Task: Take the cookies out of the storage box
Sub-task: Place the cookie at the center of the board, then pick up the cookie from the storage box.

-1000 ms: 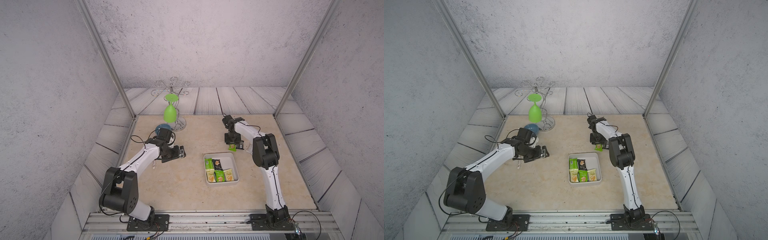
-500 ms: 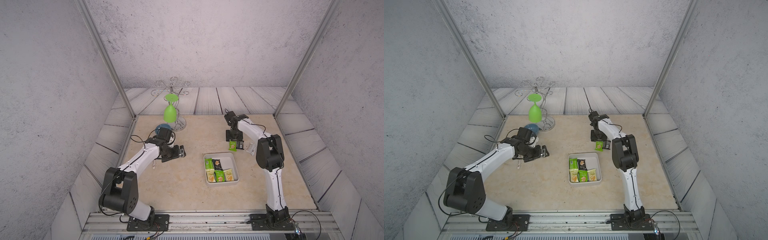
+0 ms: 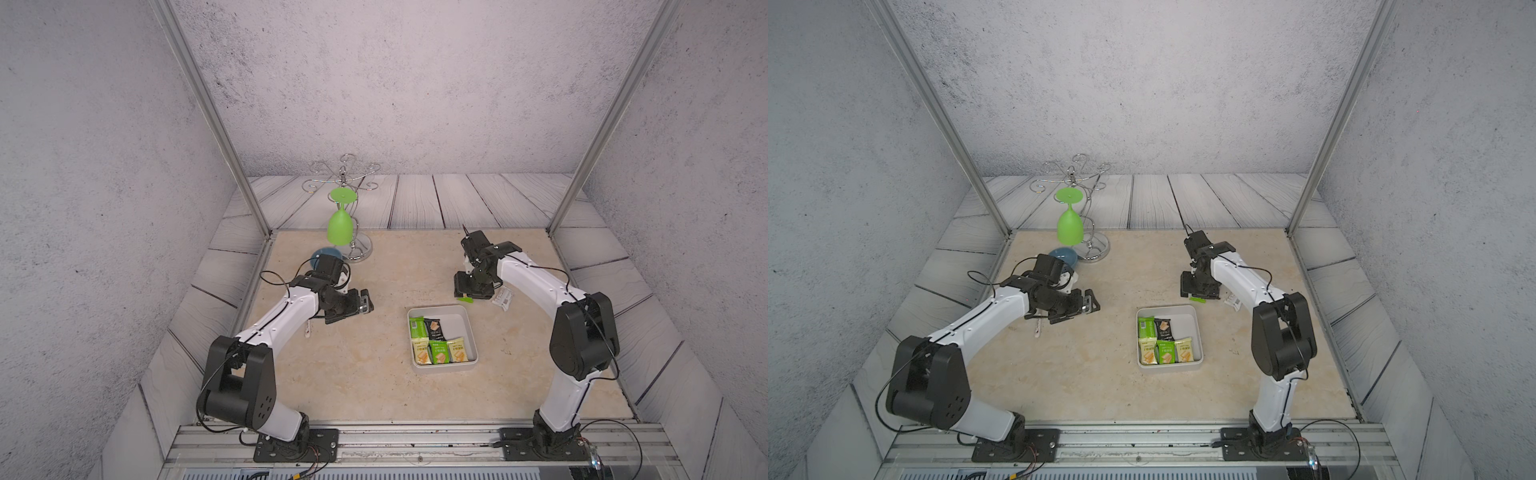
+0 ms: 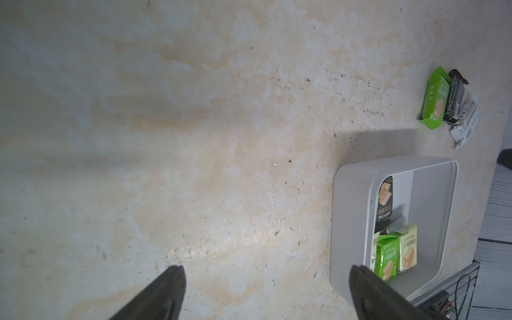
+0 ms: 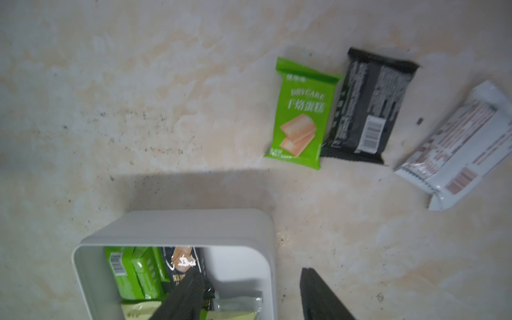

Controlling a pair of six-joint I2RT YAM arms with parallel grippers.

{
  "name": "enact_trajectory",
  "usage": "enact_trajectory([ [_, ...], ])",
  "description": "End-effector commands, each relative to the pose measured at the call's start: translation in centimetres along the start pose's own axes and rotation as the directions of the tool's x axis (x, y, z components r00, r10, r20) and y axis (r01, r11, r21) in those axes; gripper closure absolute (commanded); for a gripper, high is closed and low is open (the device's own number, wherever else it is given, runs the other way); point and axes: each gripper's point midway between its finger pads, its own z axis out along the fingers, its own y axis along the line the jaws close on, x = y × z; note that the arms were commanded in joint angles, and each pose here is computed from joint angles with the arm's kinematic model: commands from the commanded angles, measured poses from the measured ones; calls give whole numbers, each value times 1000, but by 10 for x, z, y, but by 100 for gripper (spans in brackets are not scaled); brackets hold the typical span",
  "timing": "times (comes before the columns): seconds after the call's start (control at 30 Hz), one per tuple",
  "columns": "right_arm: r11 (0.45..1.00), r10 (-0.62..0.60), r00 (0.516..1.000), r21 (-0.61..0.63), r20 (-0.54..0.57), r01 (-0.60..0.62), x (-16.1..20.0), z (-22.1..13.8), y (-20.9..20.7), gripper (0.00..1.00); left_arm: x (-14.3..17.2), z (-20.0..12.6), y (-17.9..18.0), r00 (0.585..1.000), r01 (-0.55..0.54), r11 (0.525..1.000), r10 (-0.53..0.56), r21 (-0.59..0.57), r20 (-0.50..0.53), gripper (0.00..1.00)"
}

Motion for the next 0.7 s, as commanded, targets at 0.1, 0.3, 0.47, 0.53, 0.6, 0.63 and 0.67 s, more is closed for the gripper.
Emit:
enact_trajectory([
  [0.1,995,-83,997,-62,-8,82,39,-9,31,39,5,1,-10,1000,1,999,-1,36,-5,2],
  [0.3,993,-102,994,-69,-31,100,60,7,43,39,8,2,-13,1000,-3,999,3,42,-12,2],
  [0.47,986,-147,987,-87,-57,142,64,21,62,40,10,1,-12,1000,-2,999,2,38,-9,2],
  [0.53,985,-160,985,-76,-67,154,64,26,66,40,12,0,-11,1000,-1,999,1,35,-7,1],
  [0.6,984,-169,983,-59,-70,165,61,32,67,40,13,-1,-10,1000,0,1000,0,31,-4,2],
  [0.63,984,-173,983,-45,-68,170,59,34,67,40,13,-1,-9,1000,-1,1000,1,30,-2,2],
  [0.67,985,-175,982,-26,-72,173,57,36,66,40,15,-1,-8,1000,0,1000,1,29,-3,2],
])
